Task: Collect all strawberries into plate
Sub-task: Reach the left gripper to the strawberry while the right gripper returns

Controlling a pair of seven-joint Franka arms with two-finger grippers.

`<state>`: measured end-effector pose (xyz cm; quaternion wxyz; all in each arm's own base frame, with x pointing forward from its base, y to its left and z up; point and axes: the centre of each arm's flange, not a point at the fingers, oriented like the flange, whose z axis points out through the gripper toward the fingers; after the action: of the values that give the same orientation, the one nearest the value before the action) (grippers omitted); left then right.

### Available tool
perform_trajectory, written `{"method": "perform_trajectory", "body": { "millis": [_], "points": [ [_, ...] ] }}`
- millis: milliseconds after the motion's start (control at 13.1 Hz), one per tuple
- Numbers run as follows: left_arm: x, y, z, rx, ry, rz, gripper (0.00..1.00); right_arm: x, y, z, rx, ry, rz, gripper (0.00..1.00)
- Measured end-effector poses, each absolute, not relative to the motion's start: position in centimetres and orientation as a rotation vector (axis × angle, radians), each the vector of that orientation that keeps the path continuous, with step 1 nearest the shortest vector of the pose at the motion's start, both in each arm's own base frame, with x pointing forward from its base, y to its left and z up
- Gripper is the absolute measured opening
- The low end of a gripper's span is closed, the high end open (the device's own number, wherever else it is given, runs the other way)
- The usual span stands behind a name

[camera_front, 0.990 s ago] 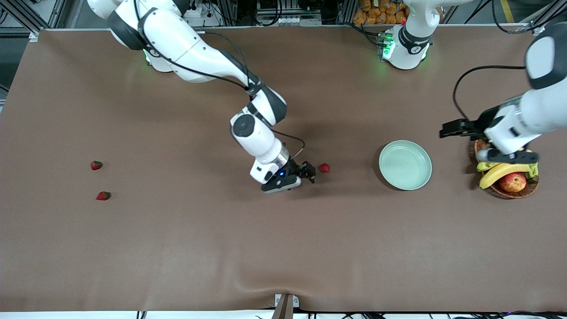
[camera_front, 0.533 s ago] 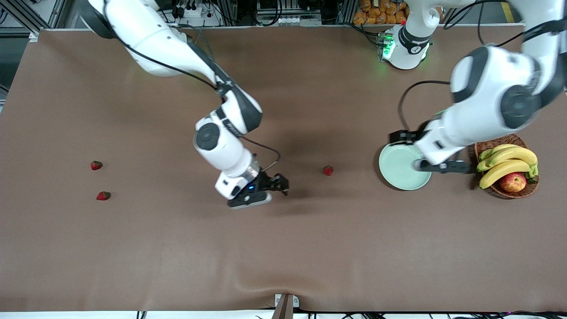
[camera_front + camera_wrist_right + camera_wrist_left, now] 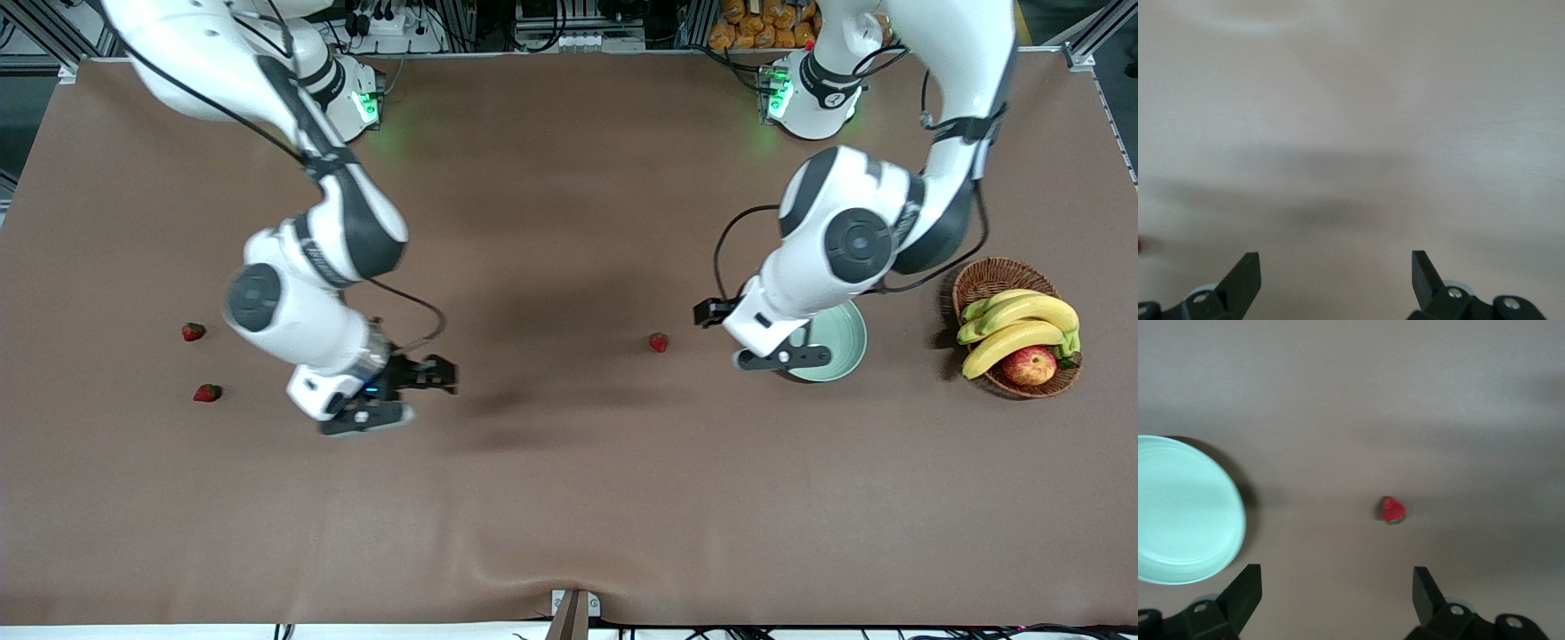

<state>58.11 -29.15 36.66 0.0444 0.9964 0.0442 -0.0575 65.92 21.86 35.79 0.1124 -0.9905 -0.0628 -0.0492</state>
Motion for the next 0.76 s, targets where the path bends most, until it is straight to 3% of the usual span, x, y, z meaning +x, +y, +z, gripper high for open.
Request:
{"method": "perform_trajectory", "body": {
  "millis": [381,762],
  "points": [
    [58.1,-34.5,31.9,3.147,0.155,-0.01,1.0,65.6,8.9,36.3,-3.023,-0.24,-0.106,1.0],
    [57.0,-37.6,25.9,3.139,0.384,-0.017,1.0,65.0,-0.6,38.2,-3.148,-0.323,-0.054,1.0]
  ]
}}
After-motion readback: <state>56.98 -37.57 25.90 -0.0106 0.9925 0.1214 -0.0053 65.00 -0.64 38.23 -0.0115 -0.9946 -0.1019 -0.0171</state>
